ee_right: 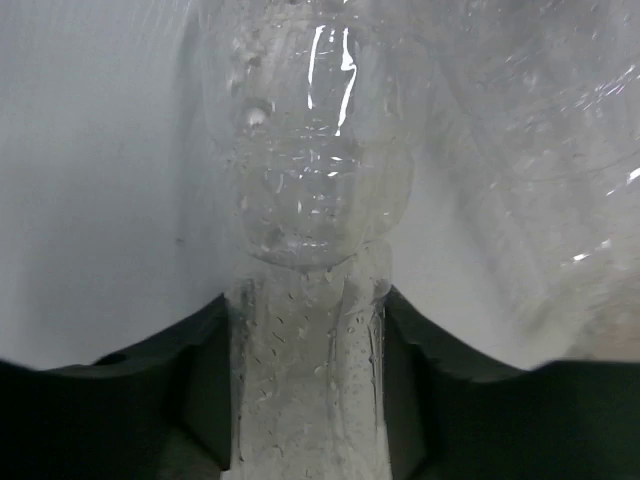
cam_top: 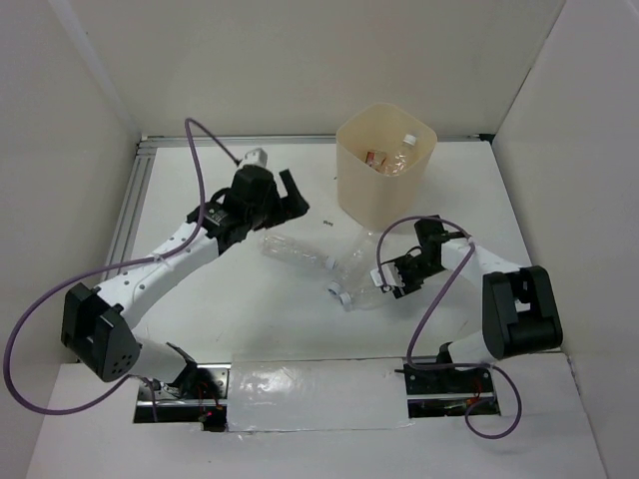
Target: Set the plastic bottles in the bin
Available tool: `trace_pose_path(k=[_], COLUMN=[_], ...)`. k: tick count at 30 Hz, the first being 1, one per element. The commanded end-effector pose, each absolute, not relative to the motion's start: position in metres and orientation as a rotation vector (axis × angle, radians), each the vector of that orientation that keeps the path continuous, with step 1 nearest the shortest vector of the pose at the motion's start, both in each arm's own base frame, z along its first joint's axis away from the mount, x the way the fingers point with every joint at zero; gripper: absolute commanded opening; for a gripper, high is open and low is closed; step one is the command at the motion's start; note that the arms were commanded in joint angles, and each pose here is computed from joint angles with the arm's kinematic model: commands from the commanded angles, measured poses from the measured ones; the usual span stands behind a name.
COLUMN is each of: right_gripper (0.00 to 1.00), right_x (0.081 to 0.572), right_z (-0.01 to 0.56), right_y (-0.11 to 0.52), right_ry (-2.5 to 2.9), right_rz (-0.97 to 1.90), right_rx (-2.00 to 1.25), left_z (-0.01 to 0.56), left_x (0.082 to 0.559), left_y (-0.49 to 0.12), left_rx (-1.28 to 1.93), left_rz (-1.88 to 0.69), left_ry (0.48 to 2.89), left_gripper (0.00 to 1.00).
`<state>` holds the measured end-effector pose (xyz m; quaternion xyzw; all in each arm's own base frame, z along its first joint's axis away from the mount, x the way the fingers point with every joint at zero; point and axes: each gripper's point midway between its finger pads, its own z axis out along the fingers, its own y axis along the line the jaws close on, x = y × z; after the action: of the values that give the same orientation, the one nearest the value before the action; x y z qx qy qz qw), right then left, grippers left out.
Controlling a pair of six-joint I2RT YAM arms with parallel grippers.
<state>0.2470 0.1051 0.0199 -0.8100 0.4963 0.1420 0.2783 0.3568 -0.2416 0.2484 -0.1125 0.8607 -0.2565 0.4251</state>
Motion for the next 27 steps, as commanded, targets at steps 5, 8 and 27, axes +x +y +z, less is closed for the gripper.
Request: trace_pose_path(k=[5, 8, 27], right_gripper=[0.30, 0.29, 0.40], right_x=[0.238, 0.222, 0.406], right_z=[0.107, 0.171, 0.408], right_y=[0.125, 0.143, 0.167], right_ry=[1.184, 1.085, 1.217], right_rz=[0.438, 0.470, 0.142], right_rx=[-2.130, -2.016, -1.042], left_z=[0.152, 0.133, 0.102], left_x=[0.316, 0.317, 0.331], left_y=[-0.223, -0.221, -0.249], left_rx=[-0.717, -0.812, -0.947], left_rz=[-0.626, -0.593, -0.607], left_ry=[2.394, 2.457, 2.440], left_gripper=[1.00, 1.00, 1.00])
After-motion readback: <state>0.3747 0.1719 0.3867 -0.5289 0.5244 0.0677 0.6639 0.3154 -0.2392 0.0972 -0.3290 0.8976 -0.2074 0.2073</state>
